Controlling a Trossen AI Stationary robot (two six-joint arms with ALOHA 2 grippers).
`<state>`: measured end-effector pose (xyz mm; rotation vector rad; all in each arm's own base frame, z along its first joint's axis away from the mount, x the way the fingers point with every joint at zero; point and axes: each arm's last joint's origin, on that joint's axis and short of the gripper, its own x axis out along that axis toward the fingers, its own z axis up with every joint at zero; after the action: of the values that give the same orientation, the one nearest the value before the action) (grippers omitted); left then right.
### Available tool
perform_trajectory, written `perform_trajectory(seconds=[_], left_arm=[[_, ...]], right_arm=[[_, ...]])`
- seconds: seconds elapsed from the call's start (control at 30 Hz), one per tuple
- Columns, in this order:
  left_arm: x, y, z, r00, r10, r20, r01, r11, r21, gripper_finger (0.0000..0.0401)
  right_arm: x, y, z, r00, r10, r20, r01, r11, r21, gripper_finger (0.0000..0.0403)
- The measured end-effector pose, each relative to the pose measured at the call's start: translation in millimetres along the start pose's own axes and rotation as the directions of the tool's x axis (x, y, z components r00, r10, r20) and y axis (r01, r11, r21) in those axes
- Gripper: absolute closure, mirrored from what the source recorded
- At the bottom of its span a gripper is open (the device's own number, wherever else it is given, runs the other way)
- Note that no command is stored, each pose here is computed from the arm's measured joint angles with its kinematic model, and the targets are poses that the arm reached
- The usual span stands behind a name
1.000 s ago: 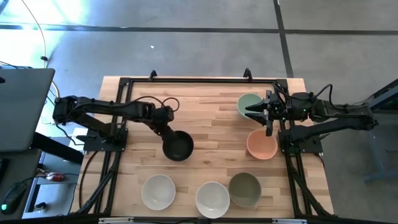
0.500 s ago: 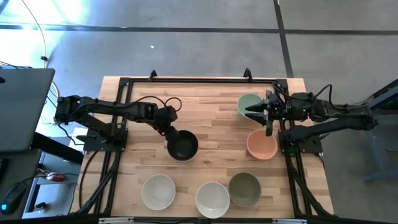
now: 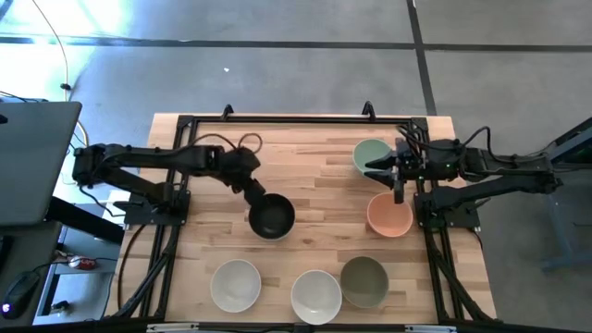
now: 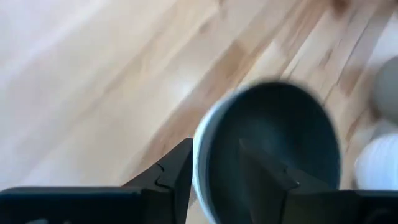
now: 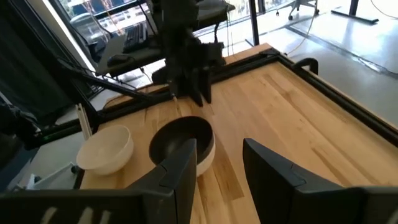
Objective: Nest bowls inside each other
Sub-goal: Stack the green bowl on the black bowl
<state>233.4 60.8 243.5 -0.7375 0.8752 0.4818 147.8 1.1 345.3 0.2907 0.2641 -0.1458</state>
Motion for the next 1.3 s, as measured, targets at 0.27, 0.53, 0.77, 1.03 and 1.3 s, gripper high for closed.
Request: perform_trajectory(seconds=[0.27,0.53,0.77,1.03,1.3], left_arm=[[-32,-18,54,0.972,-0.033,0.232,0.002,0.991,0.131,0.0248],[-31,-27,96,0.966,0.074,0.247,-0.126,0.971,0.202,0.0226],[-8,-33,112,0.971,0.103,0.216,-0.155,0.958,0.24,0.0224],[-8,-32,113,0.971,0.119,0.209,-0.172,0.952,0.253,0.0224],[-28,-23,109,0.954,0.195,0.227,-0.248,0.941,0.23,0.0224]], right_arm=[[2,-4,-8,0.994,-0.075,-0.074,0.077,0.996,0.034,0.0279],[-2,-13,-22,0.953,-0.24,-0.187,0.259,0.962,0.083,0.0279],[-11,-27,-38,0.837,-0.458,-0.298,0.519,0.838,0.168,0.0279],[-21,-47,-45,0.689,-0.609,-0.392,0.723,0.608,0.326,0.0279],[-23,-66,-47,0.597,-0.638,-0.486,0.8,0.436,0.411,0.0279]])
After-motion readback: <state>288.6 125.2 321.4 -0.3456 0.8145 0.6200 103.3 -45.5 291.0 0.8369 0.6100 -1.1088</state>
